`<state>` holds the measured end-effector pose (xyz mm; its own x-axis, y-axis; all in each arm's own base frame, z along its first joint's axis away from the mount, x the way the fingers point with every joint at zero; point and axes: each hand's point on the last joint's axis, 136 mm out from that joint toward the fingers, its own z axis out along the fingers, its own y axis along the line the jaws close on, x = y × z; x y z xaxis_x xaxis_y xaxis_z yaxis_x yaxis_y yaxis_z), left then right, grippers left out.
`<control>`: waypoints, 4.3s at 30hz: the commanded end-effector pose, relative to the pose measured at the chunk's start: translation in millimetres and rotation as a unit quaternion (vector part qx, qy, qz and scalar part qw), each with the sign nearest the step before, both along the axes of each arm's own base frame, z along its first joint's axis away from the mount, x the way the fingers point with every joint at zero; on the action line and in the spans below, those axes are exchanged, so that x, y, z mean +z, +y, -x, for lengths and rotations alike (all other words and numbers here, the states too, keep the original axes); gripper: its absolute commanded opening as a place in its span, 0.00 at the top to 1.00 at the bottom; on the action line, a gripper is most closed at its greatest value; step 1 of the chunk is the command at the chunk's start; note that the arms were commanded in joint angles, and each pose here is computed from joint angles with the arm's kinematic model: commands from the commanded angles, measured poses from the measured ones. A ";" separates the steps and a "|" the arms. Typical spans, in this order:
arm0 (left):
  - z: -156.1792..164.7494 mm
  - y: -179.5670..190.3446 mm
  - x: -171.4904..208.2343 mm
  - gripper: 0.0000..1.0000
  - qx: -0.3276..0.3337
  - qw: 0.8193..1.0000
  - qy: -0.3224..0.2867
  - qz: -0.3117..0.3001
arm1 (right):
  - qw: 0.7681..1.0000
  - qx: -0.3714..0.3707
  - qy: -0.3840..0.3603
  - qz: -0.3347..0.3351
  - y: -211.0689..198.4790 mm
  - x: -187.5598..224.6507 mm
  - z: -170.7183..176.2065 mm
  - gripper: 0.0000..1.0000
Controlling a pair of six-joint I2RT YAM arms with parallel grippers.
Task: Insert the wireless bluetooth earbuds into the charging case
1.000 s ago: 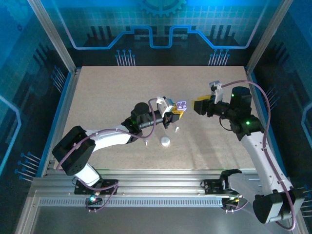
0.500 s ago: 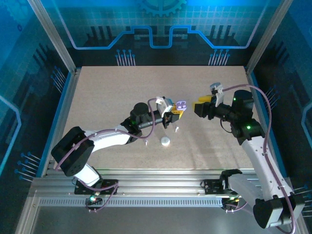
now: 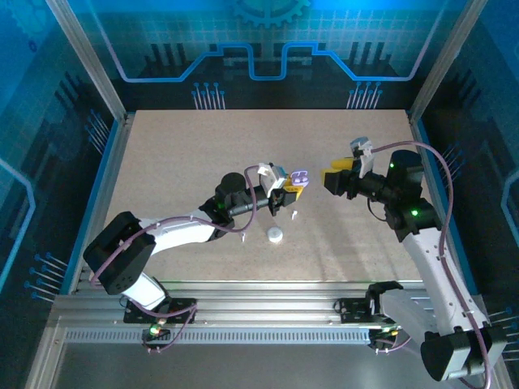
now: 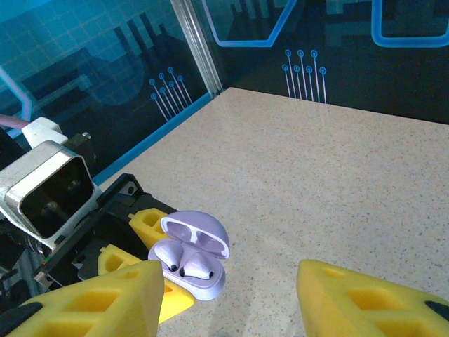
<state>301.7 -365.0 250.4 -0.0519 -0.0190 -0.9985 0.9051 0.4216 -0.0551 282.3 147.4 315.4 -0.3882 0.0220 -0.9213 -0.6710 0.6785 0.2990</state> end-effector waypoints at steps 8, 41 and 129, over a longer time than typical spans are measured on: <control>15.2 -0.3 17.7 0.85 -0.027 0.999 -0.031 0.012 | 0.982 0.099 -0.155 0.043 10.6 13.9 28.2 0.42; 42.5 -5.6 29.8 0.85 -0.101 0.993 -0.064 0.008 | 0.938 0.275 -0.182 0.105 42.5 -25.6 13.6 0.25; 34.3 -2.2 9.6 0.55 -0.075 0.996 -0.053 -0.017 | 0.905 0.353 -0.191 0.138 46.5 -39.6 36.9 0.94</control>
